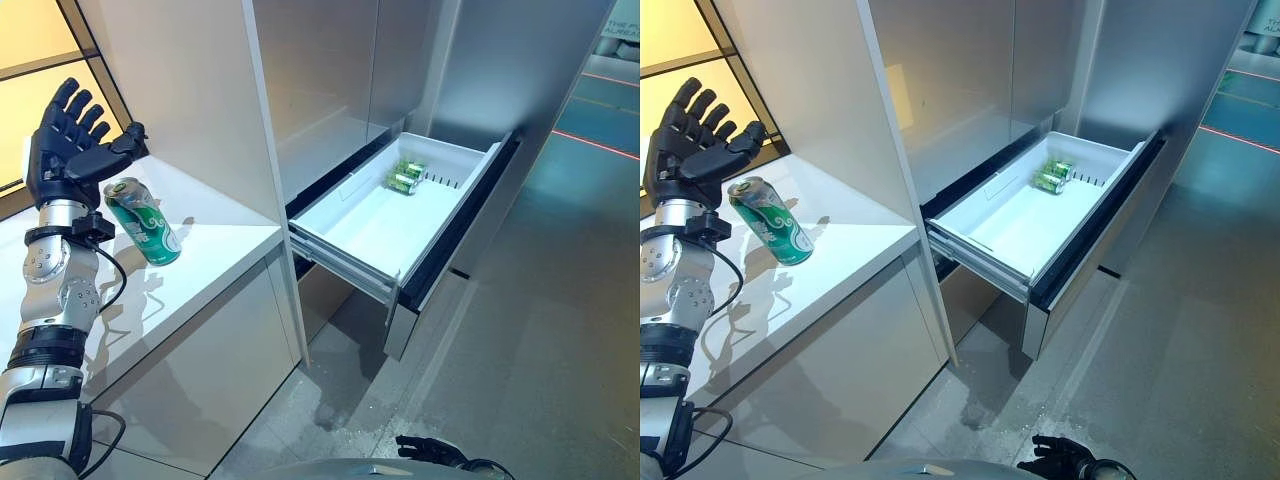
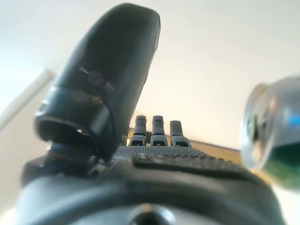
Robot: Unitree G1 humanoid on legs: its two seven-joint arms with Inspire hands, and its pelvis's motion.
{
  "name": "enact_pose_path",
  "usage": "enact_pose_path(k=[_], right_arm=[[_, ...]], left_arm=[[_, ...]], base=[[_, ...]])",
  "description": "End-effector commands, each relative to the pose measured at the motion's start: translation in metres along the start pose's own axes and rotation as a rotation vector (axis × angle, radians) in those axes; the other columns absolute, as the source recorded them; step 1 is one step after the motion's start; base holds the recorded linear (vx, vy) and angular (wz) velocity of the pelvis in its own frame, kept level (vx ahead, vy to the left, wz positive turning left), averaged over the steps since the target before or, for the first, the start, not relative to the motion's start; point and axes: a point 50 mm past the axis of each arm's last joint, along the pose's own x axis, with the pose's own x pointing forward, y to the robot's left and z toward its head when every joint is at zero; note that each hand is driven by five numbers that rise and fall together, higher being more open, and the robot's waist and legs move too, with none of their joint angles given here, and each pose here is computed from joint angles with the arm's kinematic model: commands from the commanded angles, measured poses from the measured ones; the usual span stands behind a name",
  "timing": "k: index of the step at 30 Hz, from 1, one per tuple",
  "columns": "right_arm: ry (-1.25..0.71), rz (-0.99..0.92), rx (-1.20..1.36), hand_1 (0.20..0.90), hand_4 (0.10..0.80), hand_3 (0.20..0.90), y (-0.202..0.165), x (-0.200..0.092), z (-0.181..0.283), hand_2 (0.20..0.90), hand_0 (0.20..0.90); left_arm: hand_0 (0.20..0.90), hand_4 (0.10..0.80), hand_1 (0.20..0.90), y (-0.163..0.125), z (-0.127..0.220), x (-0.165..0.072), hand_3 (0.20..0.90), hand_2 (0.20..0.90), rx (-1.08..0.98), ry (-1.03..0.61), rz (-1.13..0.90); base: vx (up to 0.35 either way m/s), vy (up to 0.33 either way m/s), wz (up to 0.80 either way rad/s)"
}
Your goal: Put drinks into fridge and close the fridge
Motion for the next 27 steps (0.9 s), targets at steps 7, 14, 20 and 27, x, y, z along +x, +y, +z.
enact_pose_path(k=[7,14,20,27], right_arm=[[0.082,-0.015,-0.055,0.9,0.8,0.9,-0.018,-0.009,-0.017,0.9,0.9],[0.076,-0.018,-0.052,0.9,0.8,0.9,-0.018,-0.008,-0.016,0.9,0.9],[0.072,-0.019,-0.052,0.9,0.8,0.9,-0.018,-0.008,-0.014,0.9,0.9],[0.072,-0.018,-0.05,0.9,0.8,0.9,-0.017,-0.008,-0.014,0.9,0.9]], left_arm=[[0.9,0.8,0.9,0.006,0.059,0.03,0.9,0.9,0.248,-0.18,0.047],[0.9,0.8,0.9,0.014,0.057,0.026,0.9,0.9,0.306,-0.176,0.091],[0.9,0.8,0.9,0.01,0.056,0.024,0.9,0.9,0.297,-0.186,0.093],[0.9,0.8,0.9,0.004,0.054,0.023,0.9,0.9,0.256,-0.19,0.073]], base=[[0.0,0.0,0.0],[0.0,0.0,0.0],[0.0,0.0,0.0],[0.0,0.0,0.0]])
